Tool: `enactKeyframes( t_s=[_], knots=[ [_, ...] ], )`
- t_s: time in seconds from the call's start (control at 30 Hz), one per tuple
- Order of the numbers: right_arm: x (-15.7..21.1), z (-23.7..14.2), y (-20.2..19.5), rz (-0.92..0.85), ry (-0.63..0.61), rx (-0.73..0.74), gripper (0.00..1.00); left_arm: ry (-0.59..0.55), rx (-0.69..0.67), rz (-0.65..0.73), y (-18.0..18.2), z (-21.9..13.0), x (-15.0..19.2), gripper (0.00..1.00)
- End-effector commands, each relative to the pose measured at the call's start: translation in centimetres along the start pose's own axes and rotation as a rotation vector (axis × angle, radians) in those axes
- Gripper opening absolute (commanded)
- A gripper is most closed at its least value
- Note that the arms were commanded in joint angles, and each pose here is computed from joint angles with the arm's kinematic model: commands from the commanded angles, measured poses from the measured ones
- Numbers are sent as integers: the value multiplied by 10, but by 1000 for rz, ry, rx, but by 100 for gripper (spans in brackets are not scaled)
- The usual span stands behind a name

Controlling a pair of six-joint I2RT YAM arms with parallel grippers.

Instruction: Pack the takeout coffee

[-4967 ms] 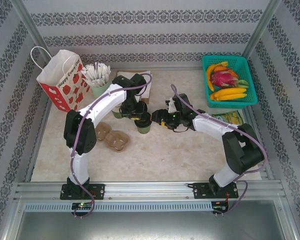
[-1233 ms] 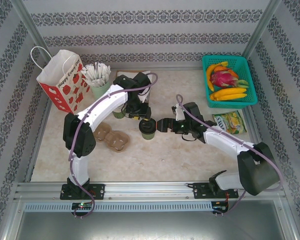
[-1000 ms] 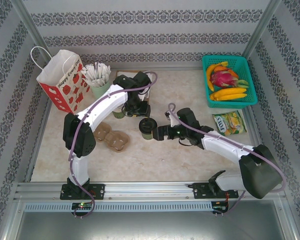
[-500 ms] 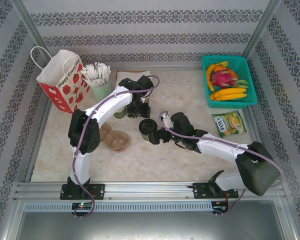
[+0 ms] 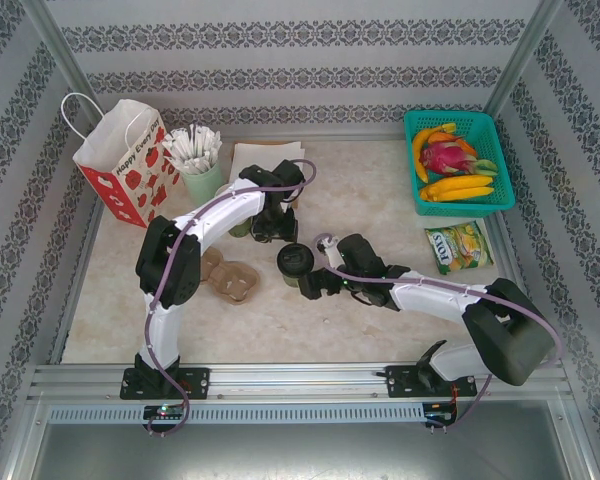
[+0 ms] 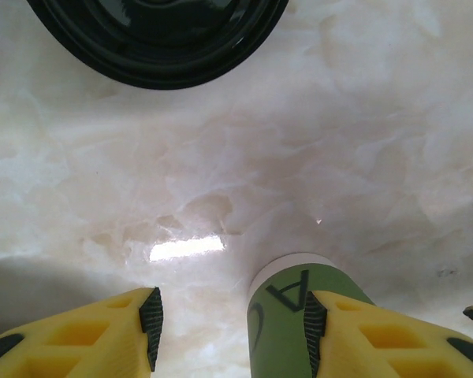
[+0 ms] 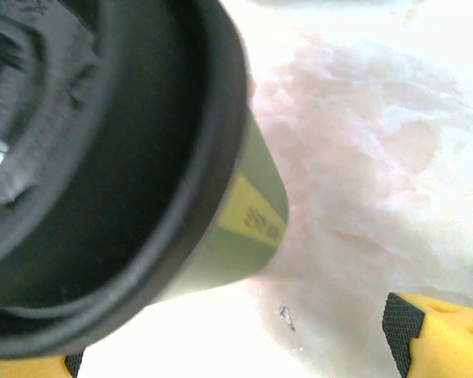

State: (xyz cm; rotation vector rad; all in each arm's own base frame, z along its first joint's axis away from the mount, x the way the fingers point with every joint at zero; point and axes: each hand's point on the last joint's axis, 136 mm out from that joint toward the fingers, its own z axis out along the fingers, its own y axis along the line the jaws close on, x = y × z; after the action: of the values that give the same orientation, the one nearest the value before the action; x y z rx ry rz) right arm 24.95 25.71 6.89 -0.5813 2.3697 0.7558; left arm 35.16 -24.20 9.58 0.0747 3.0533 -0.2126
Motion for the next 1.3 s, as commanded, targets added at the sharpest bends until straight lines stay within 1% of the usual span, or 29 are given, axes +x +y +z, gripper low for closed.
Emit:
enactKeyframes(
  t_s=[0.0,0.13,0.3,0.43,0.53,0.57,0.63,0.73,0.83,0.97,1.1,1.2,1.27],
  knots=[
    [-25,-12,13,-12,-68,-46,97,30,-9,3,2,-13,10,54],
    [-34,-27,29,-23,-83,-121,97,-29,34,11,-8,-36,-1,57],
    [-40,-39,36,29,-101,-179,97,-58,34,-3,-3,-46,-2,59],
    [-46,-40,35,160,-142,-196,98,-89,149,-64,-4,-56,0,61],
    [-50,-35,32,284,-141,-194,98,-101,268,-95,-9,-65,2,60],
    [-50,-34,33,310,-138,-203,97,-112,299,-77,-13,-69,2,60],
    [-49,-30,32,377,-136,-206,98,-126,346,7,-22,-74,8,56],
    [-44,-25,24,475,-142,-184,97,-135,300,160,-18,-71,21,52],
    [-38,-24,22,491,-124,-176,96,-105,302,286,-19,-65,31,46],
    [-29,-20,24,437,-82,-181,94,-72,287,416,-27,-59,39,47],
    [-16,-10,19,432,-46,-173,92,-41,298,476,-36,-53,45,47],
    [-17,-5,21,438,-37,-180,91,-23,279,479,-35,-46,48,47],
    [-15,-3,19,431,-29,-159,91,-2,280,478,-33,-41,51,45]
  ],
)
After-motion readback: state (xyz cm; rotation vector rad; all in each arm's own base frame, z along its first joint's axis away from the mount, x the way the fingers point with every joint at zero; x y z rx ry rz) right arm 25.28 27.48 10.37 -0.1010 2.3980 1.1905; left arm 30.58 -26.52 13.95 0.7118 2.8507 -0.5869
